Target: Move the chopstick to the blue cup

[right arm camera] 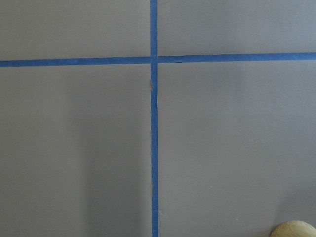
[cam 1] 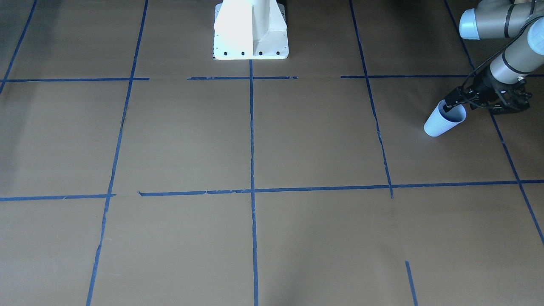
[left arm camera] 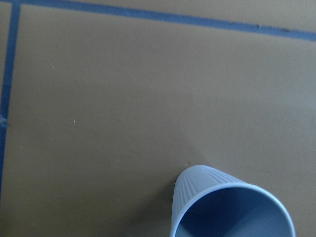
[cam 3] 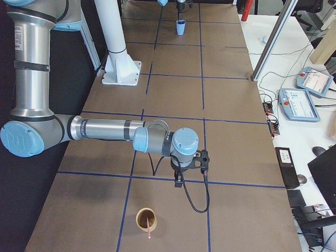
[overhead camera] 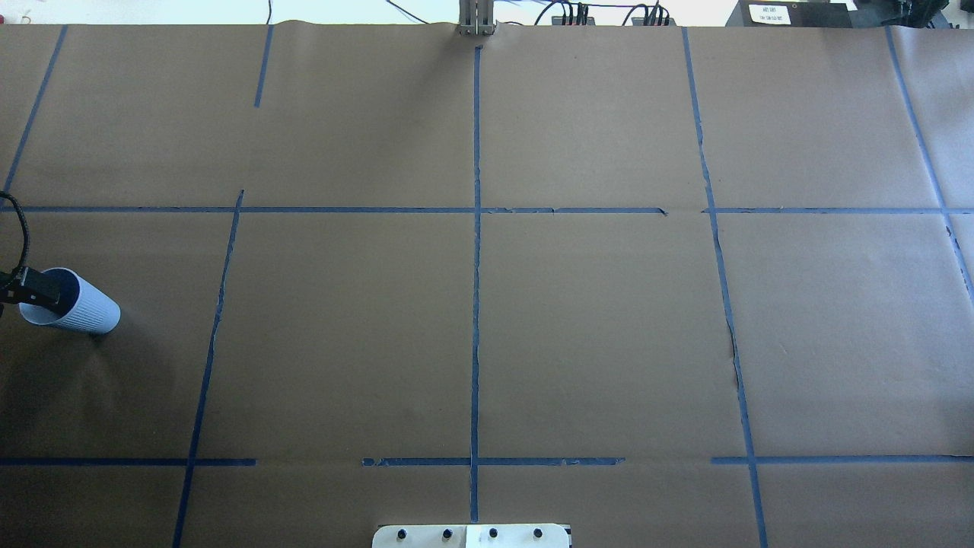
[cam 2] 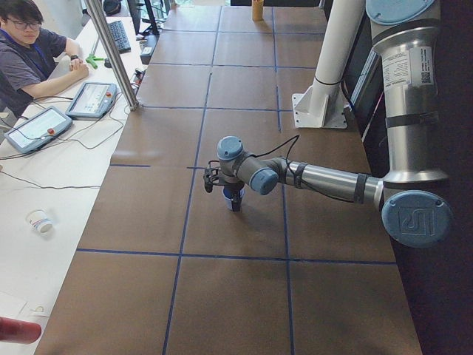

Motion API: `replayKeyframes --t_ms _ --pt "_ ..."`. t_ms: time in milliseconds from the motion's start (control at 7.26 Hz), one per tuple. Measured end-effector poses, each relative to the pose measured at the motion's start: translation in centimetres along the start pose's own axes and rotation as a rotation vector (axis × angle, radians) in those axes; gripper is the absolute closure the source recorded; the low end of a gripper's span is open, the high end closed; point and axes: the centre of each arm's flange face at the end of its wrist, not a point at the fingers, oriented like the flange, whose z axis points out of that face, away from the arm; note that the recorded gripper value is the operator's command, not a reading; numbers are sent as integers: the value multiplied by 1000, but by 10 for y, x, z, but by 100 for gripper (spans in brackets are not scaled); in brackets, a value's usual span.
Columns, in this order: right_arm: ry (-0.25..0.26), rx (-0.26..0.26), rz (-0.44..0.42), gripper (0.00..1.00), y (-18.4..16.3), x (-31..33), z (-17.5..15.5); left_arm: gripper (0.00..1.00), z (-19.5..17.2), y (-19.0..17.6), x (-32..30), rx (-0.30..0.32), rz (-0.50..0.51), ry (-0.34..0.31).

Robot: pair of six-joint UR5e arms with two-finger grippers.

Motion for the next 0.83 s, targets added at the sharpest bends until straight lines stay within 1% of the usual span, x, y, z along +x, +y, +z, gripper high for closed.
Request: replayKeyframes --t_ms 138,275,413,551,826 --pt "0 0 0 0 0 0 0 66 3 -1 0 -5 0 -2" --pt "0 0 0 0 0 0 0 83 6 -2 -2 -9 -3 -6" --pt "0 -1 1 0 0 0 0 93 10 -4 -4 -13 -7 -10" --pt "-1 -1 1 0 0 0 0 99 14 -8 -5 -17 -11 -13" --pt "-1 0 0 0 0 0 0 100 7 -10 5 -11 -6 1"
